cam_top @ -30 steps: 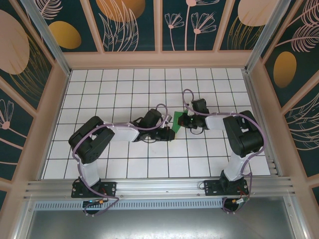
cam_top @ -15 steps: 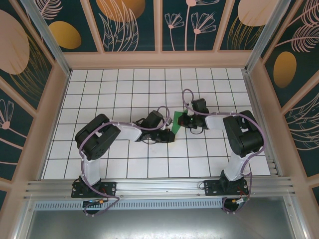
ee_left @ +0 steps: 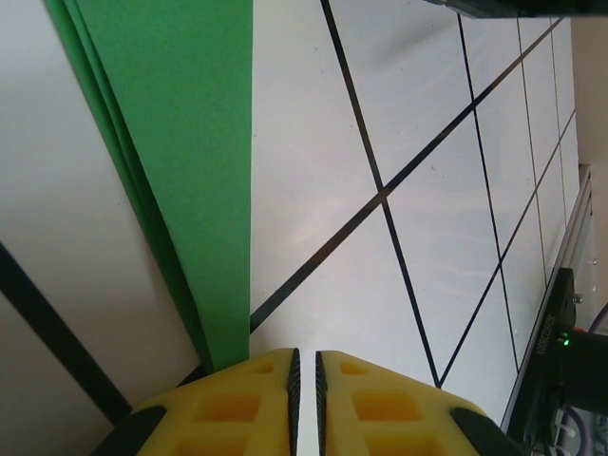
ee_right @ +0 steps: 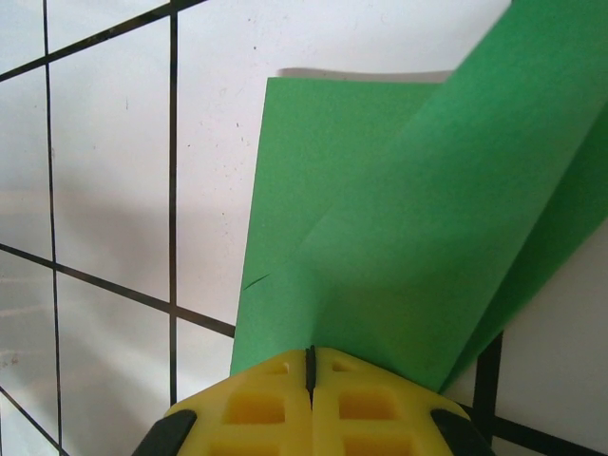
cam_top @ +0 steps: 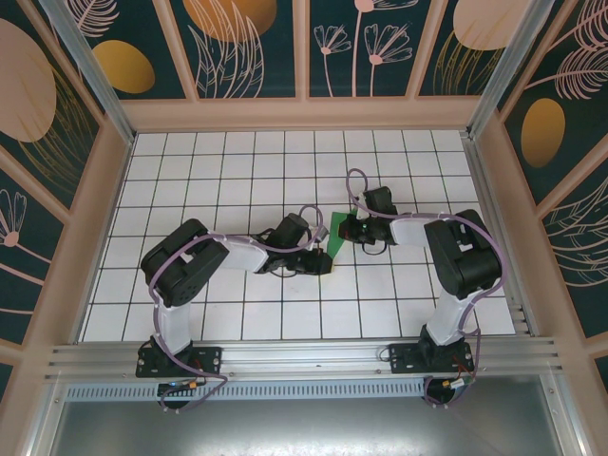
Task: Fold a paper plane with a square sheet of paper (fold left side to right side)
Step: Fold the wing for the fifth time at the center of the table.
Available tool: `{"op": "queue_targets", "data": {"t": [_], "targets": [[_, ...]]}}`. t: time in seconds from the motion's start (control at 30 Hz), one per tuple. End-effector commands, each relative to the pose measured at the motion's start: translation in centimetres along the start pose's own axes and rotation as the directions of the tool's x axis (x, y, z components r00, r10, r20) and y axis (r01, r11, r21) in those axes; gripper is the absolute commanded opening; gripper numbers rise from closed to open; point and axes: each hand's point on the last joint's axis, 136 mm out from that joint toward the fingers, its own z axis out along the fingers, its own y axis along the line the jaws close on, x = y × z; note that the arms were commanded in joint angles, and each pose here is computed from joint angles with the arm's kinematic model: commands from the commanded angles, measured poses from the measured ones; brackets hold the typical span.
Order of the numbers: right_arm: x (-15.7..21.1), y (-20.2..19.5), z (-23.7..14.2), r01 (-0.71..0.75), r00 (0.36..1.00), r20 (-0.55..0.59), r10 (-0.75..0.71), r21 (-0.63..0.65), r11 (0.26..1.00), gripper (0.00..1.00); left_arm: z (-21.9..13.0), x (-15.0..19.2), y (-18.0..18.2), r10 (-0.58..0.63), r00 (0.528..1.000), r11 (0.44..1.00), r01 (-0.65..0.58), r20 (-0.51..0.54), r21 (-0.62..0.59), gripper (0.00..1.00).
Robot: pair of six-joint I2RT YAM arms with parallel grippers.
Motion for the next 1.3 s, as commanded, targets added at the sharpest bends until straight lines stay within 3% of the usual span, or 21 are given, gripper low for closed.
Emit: {"op": "queue_targets", "data": {"t": [0.0,0.2,0.3,0.7,0.97,1.27], "targets": [[1.5,-2.9,0.9,-0.019,0.999,-0.048,0.025,0.123,0.992,0.0,-0.3,4.9,1.6,-0.06,0.988,0.997,0.052,-0.142,-0.062,0.17],[1.8,-2.5,1.1,-0.014,0.998,-0.062,0.021,0.114,0.993,0.0,-3.2,0.6,-1.9,-0.01,1.0,0.999,0.011,-0.02,0.031,0.16],[2.0,-2.2,1.3,-0.007,0.998,-0.067,0.014,0.107,0.994,0.0,-4.3,-1.7,-1.9,-0.001,0.999,1.0,0.0,0.035,0.024,0.16],[2.4,-1.2,1.6,-0.001,0.997,-0.081,0.008,0.085,0.996,0.0,-1.6,-6.4,0.5,0.026,0.997,0.997,-0.021,0.068,-0.071,0.16],[2.5,-1.1,1.8,-0.001,0.996,-0.084,0.008,0.084,0.996,0.0,0.1,-6.9,2.2,0.036,0.998,0.99,-0.029,0.049,-0.14,0.14],[2.4,-0.8,1.8,-0.009,0.996,-0.085,0.016,0.079,0.997,0.0,1.7,-4.4,4.5,0.038,0.999,0.962,-0.039,-0.007,-0.27,0.14]]}}
